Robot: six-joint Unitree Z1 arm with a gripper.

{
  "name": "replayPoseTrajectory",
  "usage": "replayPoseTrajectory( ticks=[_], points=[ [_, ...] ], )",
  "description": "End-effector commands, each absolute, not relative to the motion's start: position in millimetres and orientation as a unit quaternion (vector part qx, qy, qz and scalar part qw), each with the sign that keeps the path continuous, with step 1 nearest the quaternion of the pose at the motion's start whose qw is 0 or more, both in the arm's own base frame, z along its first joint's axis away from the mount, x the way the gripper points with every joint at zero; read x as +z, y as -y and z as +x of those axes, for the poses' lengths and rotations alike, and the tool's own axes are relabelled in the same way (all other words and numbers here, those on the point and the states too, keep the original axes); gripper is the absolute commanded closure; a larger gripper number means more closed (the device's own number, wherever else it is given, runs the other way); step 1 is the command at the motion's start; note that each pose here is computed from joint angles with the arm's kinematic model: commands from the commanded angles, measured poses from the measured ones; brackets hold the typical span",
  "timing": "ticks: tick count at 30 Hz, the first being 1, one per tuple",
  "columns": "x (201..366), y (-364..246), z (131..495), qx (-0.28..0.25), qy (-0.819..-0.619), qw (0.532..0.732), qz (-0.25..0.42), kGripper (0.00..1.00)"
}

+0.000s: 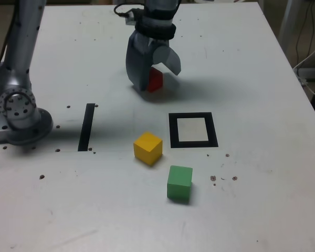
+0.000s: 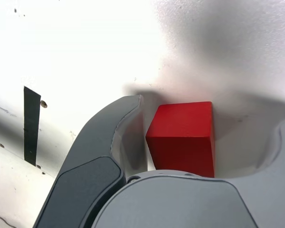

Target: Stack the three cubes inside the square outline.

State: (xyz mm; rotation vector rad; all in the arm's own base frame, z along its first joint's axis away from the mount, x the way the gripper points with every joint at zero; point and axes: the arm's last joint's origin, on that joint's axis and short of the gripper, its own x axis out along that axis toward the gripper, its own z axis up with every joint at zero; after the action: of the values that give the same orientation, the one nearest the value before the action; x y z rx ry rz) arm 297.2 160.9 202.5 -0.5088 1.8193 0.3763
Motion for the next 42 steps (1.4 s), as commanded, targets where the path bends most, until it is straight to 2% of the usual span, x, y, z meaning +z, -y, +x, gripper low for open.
replayPoseTrajectory(
  ticks=[1, 5, 9, 25, 32, 42],
  points=[
    [200.4, -162.0, 298.2, 0.16, -0.776, 0.568, -0.222, 0.43],
    [198.7, -161.9, 298.4, 0.161, -0.777, 0.566, -0.224, 0.65],
    [197.8, -161.8, 297.8, 0.161, -0.777, 0.565, -0.224, 0.74],
    [200.6, -160.1, 300.5, 0.158, -0.775, 0.572, -0.217, 0.74],
    [210.2, -143.3, 314.7, 0.142, -0.774, 0.587, -0.191, 0.74],
    [225.2, -87.4, 345.5, 0.086, -0.771, 0.617, -0.129, 0.74]
  ],
)
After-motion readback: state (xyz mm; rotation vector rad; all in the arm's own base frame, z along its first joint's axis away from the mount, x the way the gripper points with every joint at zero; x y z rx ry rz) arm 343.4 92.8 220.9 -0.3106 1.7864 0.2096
